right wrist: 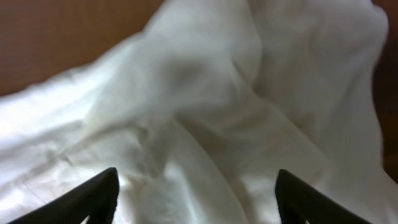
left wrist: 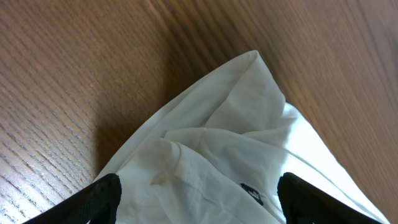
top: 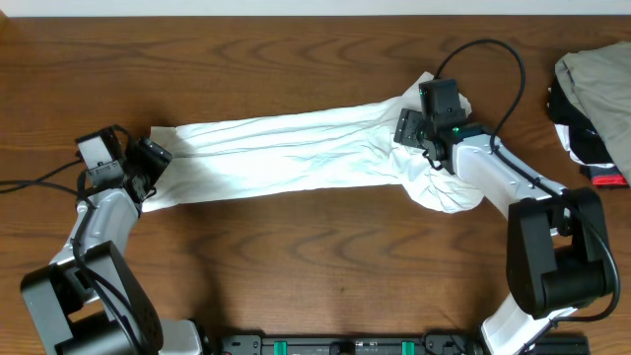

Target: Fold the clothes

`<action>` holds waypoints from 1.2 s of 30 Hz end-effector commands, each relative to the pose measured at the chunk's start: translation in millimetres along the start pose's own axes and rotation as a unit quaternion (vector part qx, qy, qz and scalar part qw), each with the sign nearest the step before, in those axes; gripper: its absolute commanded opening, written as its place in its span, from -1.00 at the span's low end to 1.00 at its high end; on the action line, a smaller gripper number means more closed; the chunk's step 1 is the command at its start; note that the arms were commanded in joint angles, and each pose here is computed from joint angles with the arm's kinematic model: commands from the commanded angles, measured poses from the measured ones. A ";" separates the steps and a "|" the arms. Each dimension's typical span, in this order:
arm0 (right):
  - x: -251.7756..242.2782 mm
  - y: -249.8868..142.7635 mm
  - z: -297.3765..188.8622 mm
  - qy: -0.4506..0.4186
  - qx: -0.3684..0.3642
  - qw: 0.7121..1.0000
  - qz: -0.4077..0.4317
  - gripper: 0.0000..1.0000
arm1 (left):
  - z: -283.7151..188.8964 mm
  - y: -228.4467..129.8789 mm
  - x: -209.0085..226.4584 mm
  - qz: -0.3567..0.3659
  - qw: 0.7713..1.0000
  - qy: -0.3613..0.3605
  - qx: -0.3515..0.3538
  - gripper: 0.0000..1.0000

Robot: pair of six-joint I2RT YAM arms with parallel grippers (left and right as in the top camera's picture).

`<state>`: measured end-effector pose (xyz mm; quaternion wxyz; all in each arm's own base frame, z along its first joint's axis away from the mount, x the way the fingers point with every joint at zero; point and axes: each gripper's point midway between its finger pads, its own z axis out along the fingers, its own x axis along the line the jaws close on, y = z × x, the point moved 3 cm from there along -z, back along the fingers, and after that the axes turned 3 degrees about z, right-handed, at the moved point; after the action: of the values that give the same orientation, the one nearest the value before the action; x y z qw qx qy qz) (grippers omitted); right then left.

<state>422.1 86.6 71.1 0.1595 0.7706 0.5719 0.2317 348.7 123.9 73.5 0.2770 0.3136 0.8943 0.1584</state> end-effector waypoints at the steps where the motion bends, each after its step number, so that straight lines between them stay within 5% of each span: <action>1: -2.8 31.3 -20.2 -0.008 -0.023 1.000 0.004 0.67 | -19.9 18.4 -12.8 0.010 0.999 -0.015 -0.036 0.68; 9: -3.6 65.7 -98.1 -0.009 -0.015 1.000 0.011 0.98 | -78.2 32.9 -33.4 0.019 0.995 -0.056 -0.086 0.69; 14: 14.7 28.0 -133.4 0.084 0.085 0.991 -0.053 0.97 | -111.4 15.9 -51.5 0.028 0.991 -0.121 -0.056 0.69; 17: 14.0 1.8 -141.5 0.097 0.150 0.983 -0.049 0.76 | -118.4 -2.4 -53.2 0.025 0.990 -0.138 -0.012 0.69; 22: 6.4 -38.6 -135.4 0.081 0.218 0.969 -0.085 0.11 | -114.2 -33.1 -37.3 0.006 0.992 -0.107 0.063 0.70; 30: 1.2 -55.6 -89.7 0.064 0.182 0.972 -0.132 0.13 | -106.5 -62.1 -32.6 -0.001 0.987 -0.088 0.137 0.70; 36: -12.9 -52.1 -67.8 0.004 0.166 0.980 -0.114 0.19 | -104.3 -86.7 -55.7 0.075 0.975 -0.121 0.173 0.70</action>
<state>338.5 97.5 109.8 0.0251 0.7049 0.6933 0.1476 278.1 26.9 136.3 0.3040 0.3980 0.8655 -0.0059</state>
